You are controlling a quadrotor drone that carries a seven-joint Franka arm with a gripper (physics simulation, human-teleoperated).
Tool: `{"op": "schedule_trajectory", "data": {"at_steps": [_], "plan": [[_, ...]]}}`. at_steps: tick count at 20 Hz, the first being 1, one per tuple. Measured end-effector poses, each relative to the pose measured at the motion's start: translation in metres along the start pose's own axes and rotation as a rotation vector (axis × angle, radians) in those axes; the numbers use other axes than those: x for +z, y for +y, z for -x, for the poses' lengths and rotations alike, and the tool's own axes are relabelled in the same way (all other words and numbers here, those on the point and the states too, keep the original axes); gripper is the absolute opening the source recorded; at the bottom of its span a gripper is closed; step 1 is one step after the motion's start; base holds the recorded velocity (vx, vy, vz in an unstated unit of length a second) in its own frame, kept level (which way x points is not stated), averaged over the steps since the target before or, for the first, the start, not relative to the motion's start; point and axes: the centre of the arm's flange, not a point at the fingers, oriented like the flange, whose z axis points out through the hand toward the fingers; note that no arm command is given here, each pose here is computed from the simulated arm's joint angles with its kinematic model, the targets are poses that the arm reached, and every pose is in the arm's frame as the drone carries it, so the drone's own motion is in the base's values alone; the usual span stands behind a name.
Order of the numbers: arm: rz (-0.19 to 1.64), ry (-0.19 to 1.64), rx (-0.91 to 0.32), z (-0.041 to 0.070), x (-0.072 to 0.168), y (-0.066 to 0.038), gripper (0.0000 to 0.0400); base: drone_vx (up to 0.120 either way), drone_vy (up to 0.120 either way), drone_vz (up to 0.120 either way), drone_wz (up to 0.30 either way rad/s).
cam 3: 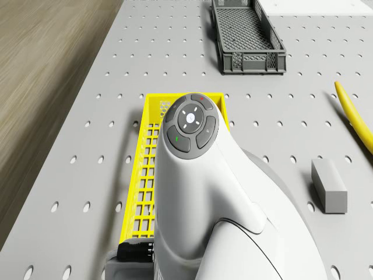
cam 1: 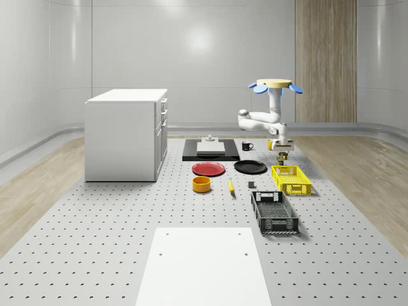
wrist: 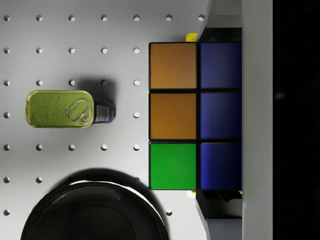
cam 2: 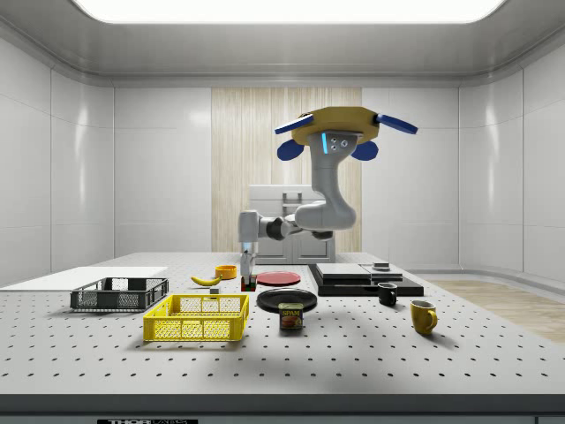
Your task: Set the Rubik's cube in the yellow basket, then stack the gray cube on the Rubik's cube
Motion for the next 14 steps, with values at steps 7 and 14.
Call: {"op": "schedule_trajectory", "data": {"at_steps": [7, 14], "plan": [[0.000, 0.000, 0.000, 0.0000, 0.0000, 0.0000, 0.0325, 0.120, 0.000, 0.000, 0.000], [0.000, 0.000, 0.000, 0.0000, 0.0000, 0.0000, 0.0325, 0.120, 0.000, 0.000, 0.000]]}}
